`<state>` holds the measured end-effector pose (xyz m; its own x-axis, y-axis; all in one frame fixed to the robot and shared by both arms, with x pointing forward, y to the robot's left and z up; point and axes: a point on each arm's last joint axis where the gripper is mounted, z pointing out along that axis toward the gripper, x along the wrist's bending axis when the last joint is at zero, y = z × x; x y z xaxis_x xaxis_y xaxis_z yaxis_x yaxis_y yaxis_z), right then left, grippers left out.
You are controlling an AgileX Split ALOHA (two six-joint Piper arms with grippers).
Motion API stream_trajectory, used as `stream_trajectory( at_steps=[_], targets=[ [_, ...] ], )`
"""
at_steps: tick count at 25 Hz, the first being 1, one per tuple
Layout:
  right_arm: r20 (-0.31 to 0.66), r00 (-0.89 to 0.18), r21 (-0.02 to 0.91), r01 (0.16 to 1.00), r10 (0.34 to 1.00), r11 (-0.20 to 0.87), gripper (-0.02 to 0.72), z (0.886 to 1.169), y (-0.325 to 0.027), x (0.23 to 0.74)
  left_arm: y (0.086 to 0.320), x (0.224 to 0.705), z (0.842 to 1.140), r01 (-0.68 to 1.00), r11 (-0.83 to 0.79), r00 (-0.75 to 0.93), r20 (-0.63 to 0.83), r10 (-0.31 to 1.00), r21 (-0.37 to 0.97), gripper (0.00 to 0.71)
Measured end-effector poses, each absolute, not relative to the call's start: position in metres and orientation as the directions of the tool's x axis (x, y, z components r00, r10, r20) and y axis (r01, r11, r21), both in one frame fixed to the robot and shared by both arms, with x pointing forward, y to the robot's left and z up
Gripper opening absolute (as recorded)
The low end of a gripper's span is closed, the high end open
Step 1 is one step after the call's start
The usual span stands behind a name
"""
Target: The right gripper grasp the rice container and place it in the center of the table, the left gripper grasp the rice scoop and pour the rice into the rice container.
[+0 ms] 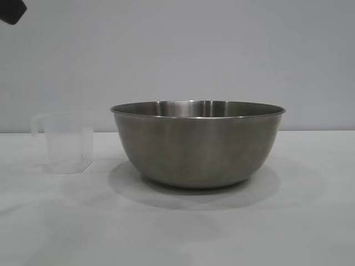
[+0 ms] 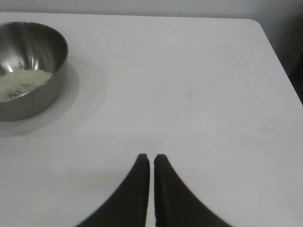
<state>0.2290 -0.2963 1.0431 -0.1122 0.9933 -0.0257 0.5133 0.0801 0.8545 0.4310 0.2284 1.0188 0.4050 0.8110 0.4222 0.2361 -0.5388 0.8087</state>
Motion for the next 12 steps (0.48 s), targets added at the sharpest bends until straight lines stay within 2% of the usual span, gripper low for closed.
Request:
stream_trajectory(
  at_steps=[2, 7, 10, 12],
  targets=[
    [-0.026, -0.112, 0.854, 0.513, 0.993, 0.080, 0.000, 1.043, -0.296, 0.229, 0.231, 0.432, 1.021, 0.186, -0.631, 0.397, 0.530, 0.749, 0.753, 0.288],
    [-0.026, -0.112, 0.854, 0.513, 0.993, 0.080, 0.000, 1.043, -0.296, 0.229, 0.240, 0.436, 1.026, 0.080, -0.857, 0.333, 0.797, 0.504, 0.508, 0.288],
    [-0.026, -0.112, 0.854, 0.513, 0.993, 0.080, 0.000, 1.043, -0.296, 0.229, 0.256, 0.438, 1.033, 0.196, -0.844, 0.170, 0.830, 0.531, 0.500, 0.288],
    [-0.026, -0.112, 0.854, 0.513, 0.993, 0.080, 0.000, 1.043, -0.296, 0.229, 0.273, 0.437, 1.040, 0.343, -0.759, 0.014, 0.805, 0.593, 0.553, 0.288]
  ],
)
